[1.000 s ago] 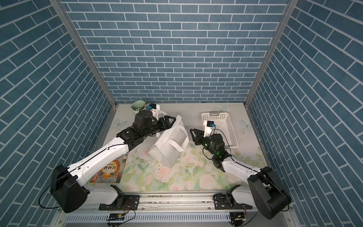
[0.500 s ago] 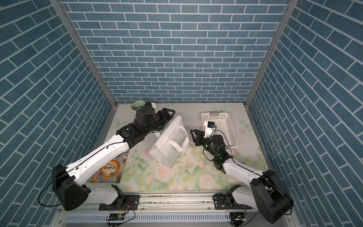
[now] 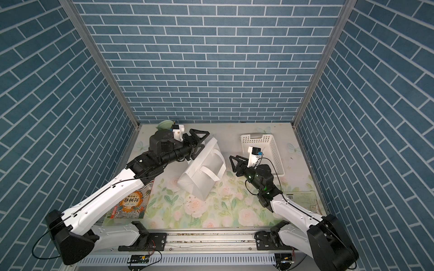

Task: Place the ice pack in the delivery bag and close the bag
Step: Reset both arms

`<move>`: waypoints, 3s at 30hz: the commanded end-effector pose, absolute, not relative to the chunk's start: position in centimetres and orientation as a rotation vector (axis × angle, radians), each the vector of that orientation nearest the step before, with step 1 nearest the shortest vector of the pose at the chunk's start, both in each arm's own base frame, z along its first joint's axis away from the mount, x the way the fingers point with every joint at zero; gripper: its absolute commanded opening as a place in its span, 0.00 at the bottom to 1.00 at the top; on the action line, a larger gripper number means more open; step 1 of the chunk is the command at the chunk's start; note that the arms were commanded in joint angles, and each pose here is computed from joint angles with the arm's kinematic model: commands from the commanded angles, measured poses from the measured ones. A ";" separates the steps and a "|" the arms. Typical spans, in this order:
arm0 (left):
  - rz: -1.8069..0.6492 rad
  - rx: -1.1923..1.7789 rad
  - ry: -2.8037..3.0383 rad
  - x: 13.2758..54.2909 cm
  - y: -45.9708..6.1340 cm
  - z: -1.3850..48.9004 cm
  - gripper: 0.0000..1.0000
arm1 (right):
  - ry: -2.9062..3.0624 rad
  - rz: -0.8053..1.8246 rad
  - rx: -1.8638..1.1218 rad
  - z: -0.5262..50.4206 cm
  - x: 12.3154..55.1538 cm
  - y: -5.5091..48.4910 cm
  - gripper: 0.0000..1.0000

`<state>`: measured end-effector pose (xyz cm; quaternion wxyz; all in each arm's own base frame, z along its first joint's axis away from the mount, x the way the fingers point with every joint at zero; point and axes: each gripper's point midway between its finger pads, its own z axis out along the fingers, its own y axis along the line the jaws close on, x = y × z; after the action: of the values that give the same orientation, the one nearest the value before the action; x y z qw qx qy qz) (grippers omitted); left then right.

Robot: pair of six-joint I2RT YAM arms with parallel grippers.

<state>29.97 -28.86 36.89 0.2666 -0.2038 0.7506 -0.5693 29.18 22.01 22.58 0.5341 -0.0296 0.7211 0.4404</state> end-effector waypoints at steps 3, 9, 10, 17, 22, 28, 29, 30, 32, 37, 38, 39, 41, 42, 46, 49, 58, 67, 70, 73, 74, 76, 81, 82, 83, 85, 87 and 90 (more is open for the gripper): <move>-1.582 -0.408 1.924 28.3 -28.1 40.2 0.88 | 1.677 0.959 -0.072 23.2 28.5 20.3 0.61; -1.452 -0.144 1.799 27.2 -26.8 43.2 0.96 | 1.650 0.862 -0.053 24.3 27.7 18.3 0.63; -1.446 -0.087 1.758 26.8 -26.7 44.0 0.97 | 1.651 0.843 -0.046 24.2 27.6 17.9 0.63; -0.788 -0.029 1.672 28.9 -19.6 43.0 1.00 | 1.598 0.615 0.043 25.3 26.9 13.2 0.85; -0.317 -0.120 1.641 29.4 -12.5 38.8 1.00 | 1.570 0.404 0.151 26.0 26.8 9.2 1.00; -0.003 -0.356 1.591 28.8 -5.2 33.0 1.00 | 1.512 0.148 0.168 25.8 27.0 6.1 1.00; 0.007 -0.371 1.589 28.8 -4.6 32.3 0.99 | 1.500 0.125 0.155 25.7 27.1 6.0 1.00; 0.015 -0.401 1.581 28.8 -3.7 31.6 1.00 | 1.494 0.104 0.161 25.6 27.2 5.8 1.00; 0.033 -0.422 1.560 28.6 -2.5 30.4 1.00 | 1.477 0.061 0.169 25.7 27.5 5.4 1.00; 0.099 -0.538 1.519 28.3 1.3 26.1 1.00 | 1.464 -0.121 0.188 24.7 29.1 3.0 1.00; 0.105 -0.540 1.524 28.4 1.7 25.2 1.00 | 1.474 -0.152 0.209 24.0 29.6 2.2 1.00; 0.121 -0.546 1.531 28.4 2.2 24.1 1.00 | 1.477 -0.161 0.226 23.5 30.1 1.4 1.00; 0.176 -0.578 1.539 28.4 3.5 22.1 1.00 | 1.477 -0.150 0.234 22.6 30.9 0.3 0.99; 0.209 -0.587 1.552 28.3 4.1 20.9 1.00 | 1.479 -0.147 0.239 22.0 31.1 0.0 0.99; 0.246 -0.637 1.563 28.2 6.0 17.7 1.00 | 1.533 -0.216 0.277 19.2 32.3 -2.2 0.99; 0.255 -0.589 1.571 28.4 5.9 17.7 1.00 | 1.561 -0.233 0.253 17.7 32.6 -2.2 1.00; 0.321 -0.528 1.556 28.2 6.8 15.2 1.00 | 1.518 -0.251 0.138 16.6 32.5 -1.5 0.99; 0.309 -0.477 1.582 32.4 6.9 15.5 1.00 | 1.519 -0.192 0.093 15.7 32.9 -1.1 0.99; 0.196 -0.433 1.524 32.6 6.3 16.1 0.99 | 1.524 -0.169 0.067 15.5 33.1 -0.8 0.99; 0.162 -0.377 1.533 33.3 5.8 15.6 1.00 | 1.521 -0.169 0.068 15.2 33.2 -0.8 1.00; 0.156 -0.361 1.536 33.6 5.5 15.5 0.99 | 1.524 -0.173 0.069 15.0 33.4 -0.9 1.00; 0.130 -0.291 1.570 34.4 4.5 14.7 1.00 | 1.560 -0.177 0.092 14.5 34.3 -1.3 1.00; 0.114 -0.219 1.620 36.1 3.4 13.8 1.00 | 1.639 -0.183 0.082 13.4 36.2 -1.2 1.00; 0.115 -0.215 1.627 36.0 3.3 13.5 1.00 | 1.660 -0.186 0.077 13.1 36.6 -1.2 1.00; 0.117 -0.216 1.638 36.1 3.3 13.4 1.00 | 1.662 -0.184 0.074 13.0 36.4 -1.1 1.00; 0.120 -0.215 1.631 36.1 3.3 13.5 1.00 | 1.660 -0.185 0.071 13.1 36.5 -1.1 1.00; 0.122 -0.215 1.629 36.2 3.3 13.6 1.00 | 1.660 -0.184 0.071 13.1 36.5 -1.1 1.00; 0.134 -0.217 1.631 36.2 3.2 13.6 1.00 | 1.659 -0.183 0.070 13.1 36.5 -1.0 1.00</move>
<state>35.85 3.57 12.96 0.6709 -0.1066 0.7317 0.0564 36.24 -1.03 13.33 0.6752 0.0328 0.7323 -0.0819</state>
